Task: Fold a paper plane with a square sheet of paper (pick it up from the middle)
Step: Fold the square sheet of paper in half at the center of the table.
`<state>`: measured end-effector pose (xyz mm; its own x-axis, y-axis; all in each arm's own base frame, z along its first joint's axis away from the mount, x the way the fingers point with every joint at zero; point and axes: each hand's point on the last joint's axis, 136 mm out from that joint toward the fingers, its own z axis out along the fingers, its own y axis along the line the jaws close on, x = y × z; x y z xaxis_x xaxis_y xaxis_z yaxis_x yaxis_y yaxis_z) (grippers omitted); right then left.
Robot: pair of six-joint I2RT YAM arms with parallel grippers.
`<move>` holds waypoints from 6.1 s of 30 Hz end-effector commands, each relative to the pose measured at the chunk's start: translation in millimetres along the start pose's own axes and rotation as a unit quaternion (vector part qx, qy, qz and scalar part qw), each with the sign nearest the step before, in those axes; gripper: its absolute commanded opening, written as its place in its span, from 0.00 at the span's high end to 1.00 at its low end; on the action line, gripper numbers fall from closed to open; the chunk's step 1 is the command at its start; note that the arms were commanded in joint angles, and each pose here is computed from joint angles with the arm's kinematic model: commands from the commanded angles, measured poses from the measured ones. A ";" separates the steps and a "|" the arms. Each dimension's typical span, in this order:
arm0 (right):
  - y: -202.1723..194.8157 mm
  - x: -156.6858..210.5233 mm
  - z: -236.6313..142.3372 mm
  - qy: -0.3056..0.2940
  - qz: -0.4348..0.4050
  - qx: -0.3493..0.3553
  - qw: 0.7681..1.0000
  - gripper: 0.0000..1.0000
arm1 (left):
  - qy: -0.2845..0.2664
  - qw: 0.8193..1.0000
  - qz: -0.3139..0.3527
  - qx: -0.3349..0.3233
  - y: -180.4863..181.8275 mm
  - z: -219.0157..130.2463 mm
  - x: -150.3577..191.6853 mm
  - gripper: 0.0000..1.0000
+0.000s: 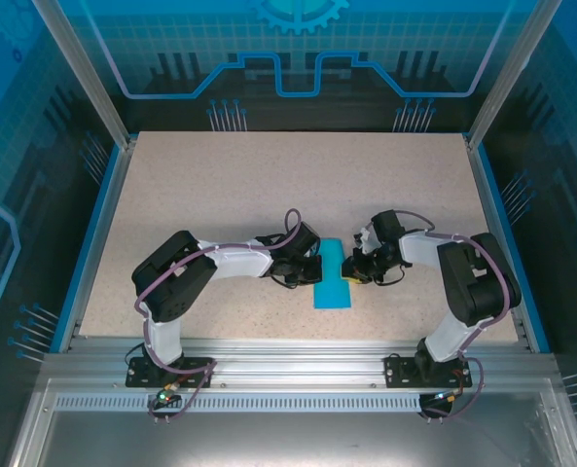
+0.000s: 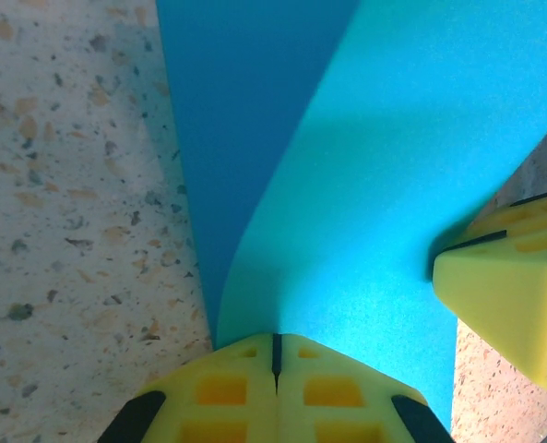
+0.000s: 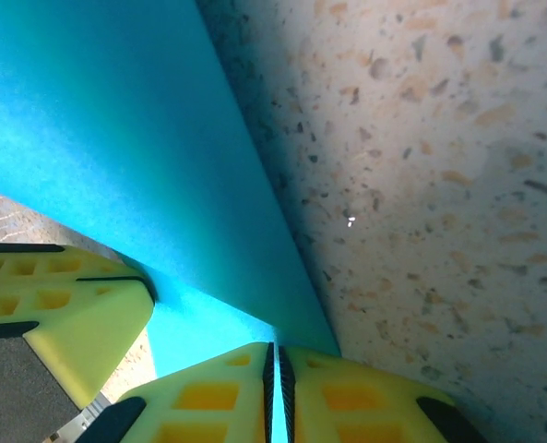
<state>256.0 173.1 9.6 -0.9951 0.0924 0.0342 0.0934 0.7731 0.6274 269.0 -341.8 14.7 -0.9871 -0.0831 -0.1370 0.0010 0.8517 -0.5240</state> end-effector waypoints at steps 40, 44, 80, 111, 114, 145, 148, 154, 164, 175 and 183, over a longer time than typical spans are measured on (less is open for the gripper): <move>-9.4 -62.2 6.7 -0.022 0.005 0.035 0.999 0.84 | 0.035 0.998 0.007 -0.042 17.0 3.5 18.6 1.00; -12.2 -60.8 7.0 -0.018 0.009 0.041 0.999 0.84 | 0.036 0.998 0.006 -0.043 18.1 4.0 19.1 1.00; 28.5 -96.8 -30.6 -0.058 -0.018 -0.019 0.998 0.82 | 0.030 0.999 0.012 -0.035 13.9 0.2 17.8 1.00; 9.7 -42.0 6.4 -0.012 -0.004 0.005 1.000 0.82 | 0.032 0.999 0.013 -0.034 13.2 1.6 18.4 1.00; -5.1 -40.4 15.1 0.001 0.007 0.026 1.000 0.82 | 0.032 0.999 0.011 -0.032 13.0 1.9 18.3 1.00; 19.5 -90.5 -16.5 -0.057 -0.003 -0.010 0.998 0.81 | 0.030 0.999 0.012 -0.032 12.2 -0.5 19.1 1.00; 21.3 -95.4 -17.2 -0.058 -0.007 -0.010 0.998 0.81 | 0.030 0.999 0.010 -0.032 12.6 -0.6 19.5 1.00; 6.0 -93.9 2.4 -0.036 0.011 -0.003 0.999 0.81 | 0.029 0.999 0.012 -0.032 12.3 -1.1 19.7 1.00; 10.8 -84.5 -12.6 -0.041 0.000 0.006 0.999 0.81 | 0.028 0.999 0.012 -0.032 12.8 -3.1 20.2 1.00; 32.9 -32.2 -15.3 -0.031 -0.030 0.002 0.999 0.79 | 0.025 0.999 0.014 -0.028 10.0 -5.9 18.8 1.00; -8.9 -1.3 15.1 0.002 0.014 0.026 1.000 0.80 | 0.025 0.999 0.015 -0.028 10.3 -7.1 19.8 1.00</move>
<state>265.5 178.2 10.1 -0.9946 0.1019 0.0195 0.0922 0.7822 0.6162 264.1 -341.4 15.4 -0.9892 -0.0548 -0.1359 0.0222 0.8609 -0.5084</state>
